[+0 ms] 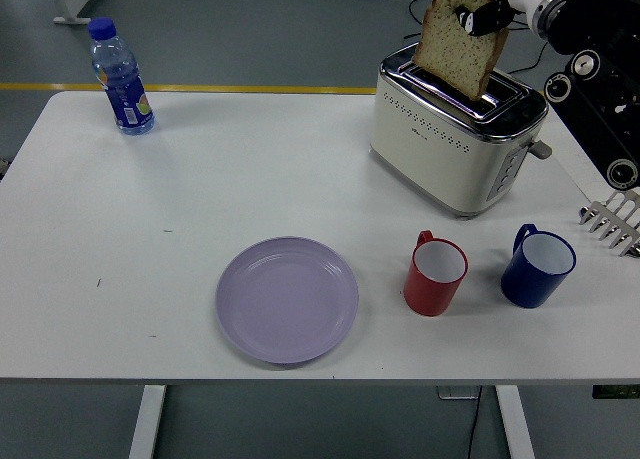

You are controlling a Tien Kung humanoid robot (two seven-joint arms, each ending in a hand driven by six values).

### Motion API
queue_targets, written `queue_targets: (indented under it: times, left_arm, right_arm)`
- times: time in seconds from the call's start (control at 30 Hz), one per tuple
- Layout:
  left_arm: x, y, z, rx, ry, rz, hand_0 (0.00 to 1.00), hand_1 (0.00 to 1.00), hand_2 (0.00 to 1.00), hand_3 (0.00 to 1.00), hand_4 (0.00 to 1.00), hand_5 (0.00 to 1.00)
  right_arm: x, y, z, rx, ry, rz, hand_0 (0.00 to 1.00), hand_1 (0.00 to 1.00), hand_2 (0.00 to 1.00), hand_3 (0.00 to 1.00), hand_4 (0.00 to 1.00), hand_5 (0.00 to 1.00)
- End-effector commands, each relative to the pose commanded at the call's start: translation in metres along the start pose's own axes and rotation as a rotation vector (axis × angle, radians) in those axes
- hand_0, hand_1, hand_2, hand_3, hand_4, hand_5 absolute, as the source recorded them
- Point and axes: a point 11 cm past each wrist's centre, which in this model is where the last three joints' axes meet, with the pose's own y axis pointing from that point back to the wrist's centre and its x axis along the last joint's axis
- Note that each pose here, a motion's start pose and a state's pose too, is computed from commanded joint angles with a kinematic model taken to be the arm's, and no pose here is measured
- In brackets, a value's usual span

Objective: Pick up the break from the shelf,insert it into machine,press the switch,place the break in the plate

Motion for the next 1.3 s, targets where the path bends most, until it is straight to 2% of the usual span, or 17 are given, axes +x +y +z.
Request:
queue_targets:
  times: [0.4,1.1,1.3]
  left_arm:
    - [-0.001,0.0,0.002,-0.003,-0.003,-0.001,0.702,0.673,0.735,0.741,0.538,0.998]
    - [-0.001,0.0,0.001,0.001,-0.012,0.001,0.701,0.671,0.733,0.741,0.536,0.998]
    - [-0.001,0.0,0.001,0.002,-0.014,0.001,0.701,0.671,0.733,0.74,0.536,0.998]
  right_arm:
    - [-0.009,-0.004,0.006,0.02,0.048,0.003,0.019,0.151,0.312,0.384,0.39,0.002]
    - [-0.022,-0.006,0.027,-0.055,0.072,-0.02,0.02,0.147,0.311,0.383,0.393,0.002]
    - [-0.029,-0.007,0.034,-0.068,0.071,-0.081,0.042,0.164,0.317,0.397,0.402,0.002]
